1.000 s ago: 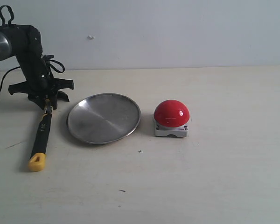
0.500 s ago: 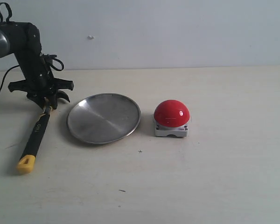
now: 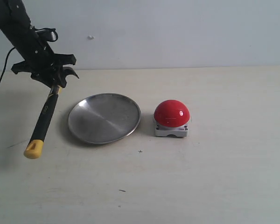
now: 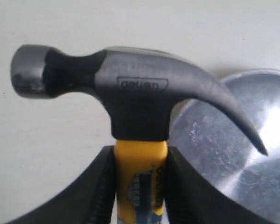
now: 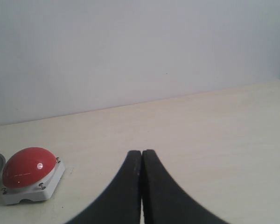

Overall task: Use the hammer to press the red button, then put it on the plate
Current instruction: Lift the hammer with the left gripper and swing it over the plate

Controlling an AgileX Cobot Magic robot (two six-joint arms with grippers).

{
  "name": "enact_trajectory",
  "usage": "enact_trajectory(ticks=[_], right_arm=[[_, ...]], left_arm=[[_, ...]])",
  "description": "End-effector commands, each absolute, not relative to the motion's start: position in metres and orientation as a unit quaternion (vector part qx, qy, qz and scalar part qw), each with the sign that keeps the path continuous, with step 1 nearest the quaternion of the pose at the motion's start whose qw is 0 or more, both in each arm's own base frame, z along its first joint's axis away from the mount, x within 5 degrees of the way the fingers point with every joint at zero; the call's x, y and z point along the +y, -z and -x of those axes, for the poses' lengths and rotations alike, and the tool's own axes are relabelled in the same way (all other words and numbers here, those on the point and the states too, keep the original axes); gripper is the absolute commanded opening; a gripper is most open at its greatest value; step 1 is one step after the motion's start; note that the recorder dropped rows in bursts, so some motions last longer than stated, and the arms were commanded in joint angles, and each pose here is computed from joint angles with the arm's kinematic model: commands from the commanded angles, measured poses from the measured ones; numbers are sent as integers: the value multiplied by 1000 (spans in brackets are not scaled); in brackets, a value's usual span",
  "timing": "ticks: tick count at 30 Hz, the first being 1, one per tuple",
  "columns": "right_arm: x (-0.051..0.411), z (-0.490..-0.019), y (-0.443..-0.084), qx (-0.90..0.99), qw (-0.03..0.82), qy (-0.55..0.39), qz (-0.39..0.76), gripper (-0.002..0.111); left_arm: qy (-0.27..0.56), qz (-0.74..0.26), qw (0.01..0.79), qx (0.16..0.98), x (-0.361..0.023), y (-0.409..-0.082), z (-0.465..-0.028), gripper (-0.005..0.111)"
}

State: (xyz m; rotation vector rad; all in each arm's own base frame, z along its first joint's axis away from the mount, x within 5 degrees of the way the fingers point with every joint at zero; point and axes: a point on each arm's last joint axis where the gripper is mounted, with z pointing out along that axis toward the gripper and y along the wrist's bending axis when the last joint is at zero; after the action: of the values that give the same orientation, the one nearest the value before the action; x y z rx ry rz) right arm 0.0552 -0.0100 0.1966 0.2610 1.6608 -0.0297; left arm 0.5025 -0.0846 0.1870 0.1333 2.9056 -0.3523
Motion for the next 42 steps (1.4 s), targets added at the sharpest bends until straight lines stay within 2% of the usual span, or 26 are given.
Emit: enact_trajectory(ticks=[1,9,21,36,42], right_arm=[[-10,-55,-196,734,668,14,-118,0],[-10,-55,-196,734,668,14,-118,0],[-10,-55,-196,734,668,14,-118,0],[-10,-55,-196,732,671,14,-117,0],[-10,-55,-196,732,671,14,-117,0]], left_arm=[[158,-60,134,976,-89,-220,-495,0],[204,-82,135,966,-92,-240,-477,0],[251,-114,115,954,-95,-263,-428,0],[395,-152,89,902,-111,-255,-371,0],[407,-158,93,895,-112,-257,-365,0]])
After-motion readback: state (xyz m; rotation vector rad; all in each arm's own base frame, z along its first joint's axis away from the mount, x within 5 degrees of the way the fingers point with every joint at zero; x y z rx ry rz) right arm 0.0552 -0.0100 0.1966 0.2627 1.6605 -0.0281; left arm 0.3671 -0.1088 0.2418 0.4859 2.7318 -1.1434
